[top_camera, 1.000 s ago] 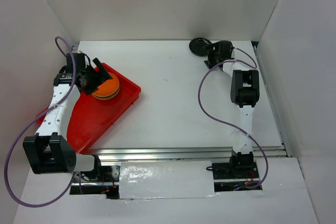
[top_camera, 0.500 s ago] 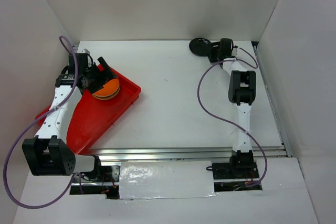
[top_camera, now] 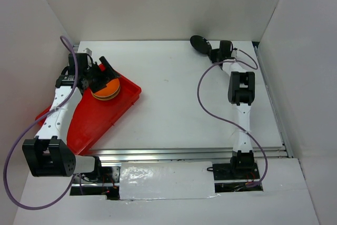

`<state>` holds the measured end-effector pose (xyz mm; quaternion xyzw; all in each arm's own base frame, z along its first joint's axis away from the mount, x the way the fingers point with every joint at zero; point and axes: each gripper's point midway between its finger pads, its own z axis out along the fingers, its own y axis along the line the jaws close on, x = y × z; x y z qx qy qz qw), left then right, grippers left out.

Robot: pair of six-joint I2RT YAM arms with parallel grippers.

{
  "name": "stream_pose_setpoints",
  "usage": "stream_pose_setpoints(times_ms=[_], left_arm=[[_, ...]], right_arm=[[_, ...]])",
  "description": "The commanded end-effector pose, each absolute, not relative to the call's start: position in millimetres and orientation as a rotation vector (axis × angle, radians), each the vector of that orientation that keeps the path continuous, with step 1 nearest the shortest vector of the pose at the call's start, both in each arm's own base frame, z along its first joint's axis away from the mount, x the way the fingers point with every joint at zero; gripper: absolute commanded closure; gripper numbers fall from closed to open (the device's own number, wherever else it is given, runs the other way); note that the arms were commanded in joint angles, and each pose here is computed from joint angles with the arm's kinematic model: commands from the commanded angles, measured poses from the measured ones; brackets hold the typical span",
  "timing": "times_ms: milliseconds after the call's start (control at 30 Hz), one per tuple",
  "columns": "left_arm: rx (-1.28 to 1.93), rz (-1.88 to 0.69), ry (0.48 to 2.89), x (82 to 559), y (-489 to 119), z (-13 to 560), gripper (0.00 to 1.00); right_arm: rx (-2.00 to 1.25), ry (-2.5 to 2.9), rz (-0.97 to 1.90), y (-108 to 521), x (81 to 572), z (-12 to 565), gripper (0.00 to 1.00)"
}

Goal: Place the plates into the plastic bin on the countertop

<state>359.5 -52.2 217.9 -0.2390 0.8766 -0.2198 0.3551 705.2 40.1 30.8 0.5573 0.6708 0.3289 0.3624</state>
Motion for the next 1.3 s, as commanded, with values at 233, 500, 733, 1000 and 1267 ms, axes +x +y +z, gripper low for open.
stream_pose_setpoints(times_ms=[233, 500, 733, 1000, 1267], left_arm=[[-0.592, -0.534, 2.204, 357.7, -43.2, 233.3, 0.01], [-0.403, -0.893, 2.123, 366.9, -80.3, 257.2, 0.01], [-0.375, -1.007, 2.091, 368.2, -94.0, 266.0, 0.01], [-0.451, -0.955, 2.142, 371.3, -85.0, 237.6, 0.09], [-0.499, -0.927, 2.173, 377.5, -77.5, 219.6, 0.25]], right_arm=[[1.055, 1.730, 0.810, 106.4, 655.2, 122.8, 1.00], [0.663, 1.836, 0.765, 220.4, 552.8, 202.2, 1.00], [0.357, 1.936, 0.985, 321.1, 468.6, 226.7, 1.00], [0.192, 1.958, 1.198, 358.6, 416.5, 248.1, 1.00], [0.104, 1.966, 1.383, 377.8, 386.4, 260.8, 1.00]])
